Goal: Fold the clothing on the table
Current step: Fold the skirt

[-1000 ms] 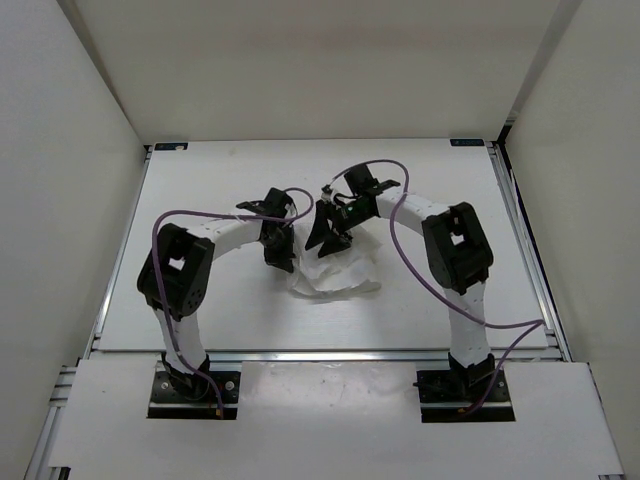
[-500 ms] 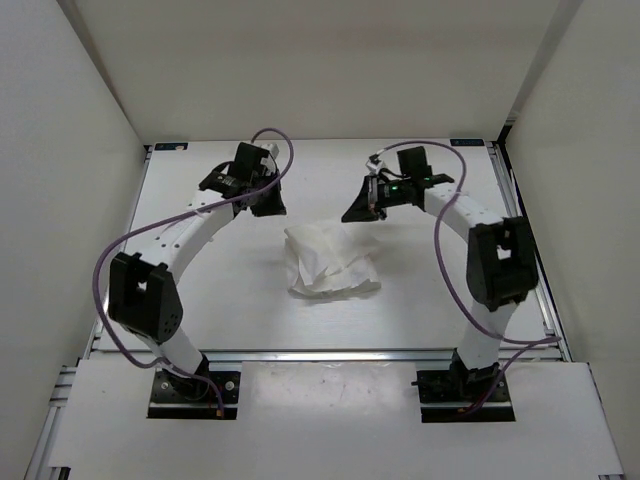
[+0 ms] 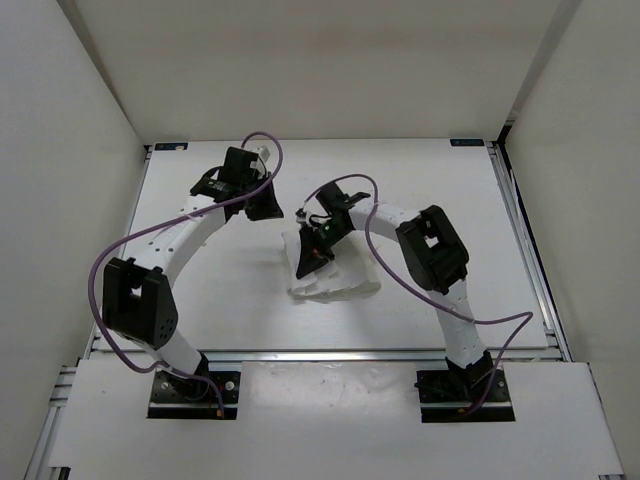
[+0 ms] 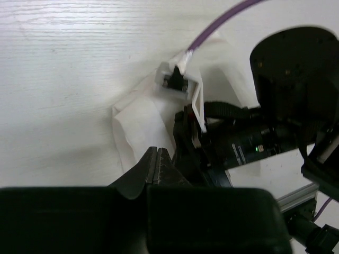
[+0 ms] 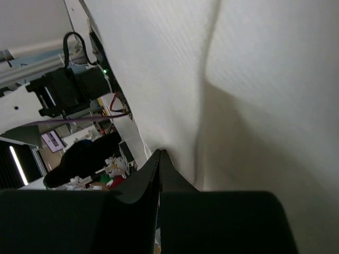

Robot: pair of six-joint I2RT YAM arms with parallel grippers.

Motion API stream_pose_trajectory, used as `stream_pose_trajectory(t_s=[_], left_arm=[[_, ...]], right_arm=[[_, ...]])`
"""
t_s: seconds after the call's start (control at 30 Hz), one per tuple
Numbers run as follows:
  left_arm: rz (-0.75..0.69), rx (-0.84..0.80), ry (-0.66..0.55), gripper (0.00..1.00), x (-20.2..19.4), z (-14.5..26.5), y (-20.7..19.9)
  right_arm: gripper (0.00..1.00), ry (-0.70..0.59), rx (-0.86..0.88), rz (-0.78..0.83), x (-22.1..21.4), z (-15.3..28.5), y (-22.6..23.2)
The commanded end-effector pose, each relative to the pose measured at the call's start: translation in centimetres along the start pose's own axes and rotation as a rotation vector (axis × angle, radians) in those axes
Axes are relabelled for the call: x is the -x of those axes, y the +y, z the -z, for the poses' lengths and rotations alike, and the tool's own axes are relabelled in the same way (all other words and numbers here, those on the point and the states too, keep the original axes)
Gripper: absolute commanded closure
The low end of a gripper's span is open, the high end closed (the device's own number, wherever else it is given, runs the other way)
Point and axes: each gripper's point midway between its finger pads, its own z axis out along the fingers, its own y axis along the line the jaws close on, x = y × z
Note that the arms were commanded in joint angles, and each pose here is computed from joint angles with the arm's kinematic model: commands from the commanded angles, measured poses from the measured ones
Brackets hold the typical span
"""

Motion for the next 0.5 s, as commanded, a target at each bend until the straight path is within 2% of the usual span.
stream_pose_trajectory(t_s=[0.0, 0.1, 0.2, 0.27, 0.33, 0.37, 0.4, 0.43, 0.47], left_arm=[[0.03, -0.027, -0.054, 1.0, 1.6, 1.0, 0.3], [0.061, -0.036, -0.054, 1.0, 1.6, 1.0, 0.6], [0.074, -0.082, -0.038, 1.0, 0.6, 1.2, 0.0], [0.086, -0.156, -0.025, 1.0, -0.2, 1.8, -1.4], [0.085, -0.28, 0.017, 1.0, -1.8, 2.5, -3.9], [0.113, -0.313, 0.024, 1.0, -2.5, 2.4, -4.4], [0.125, -0.366, 0.046, 1.0, -3.4, 2.3, -5.1], [0.127, -0.426, 0.062, 1.0, -4.1, 2.5, -6.5], [0.146, -0.428, 0.086, 1.0, -5.2, 1.9, -6.2]], right_arm=[[1.0, 0.054, -0.041, -0.029, -2.1, 0.0, -1.1], [1.0, 0.08, -0.081, -0.036, -3.0, 0.1, -2.0], [1.0, 0.015, -0.085, 0.026, -2.1, 2.5, -0.3], [1.0, -0.071, -0.1, 0.06, -1.0, 5.4, 1.3], [1.0, -0.214, -0.103, 0.104, 0.4, 9.9, 3.3], [1.0, -0.244, -0.106, 0.076, 0.3, 10.7, 3.2], [1.0, -0.304, -0.11, 0.029, 0.2, 12.7, 2.6], [1.0, -0.39, -0.103, 0.047, 1.0, 15.2, 2.8], [1.0, -0.419, -0.096, 0.02, 0.9, 15.6, 1.9]])
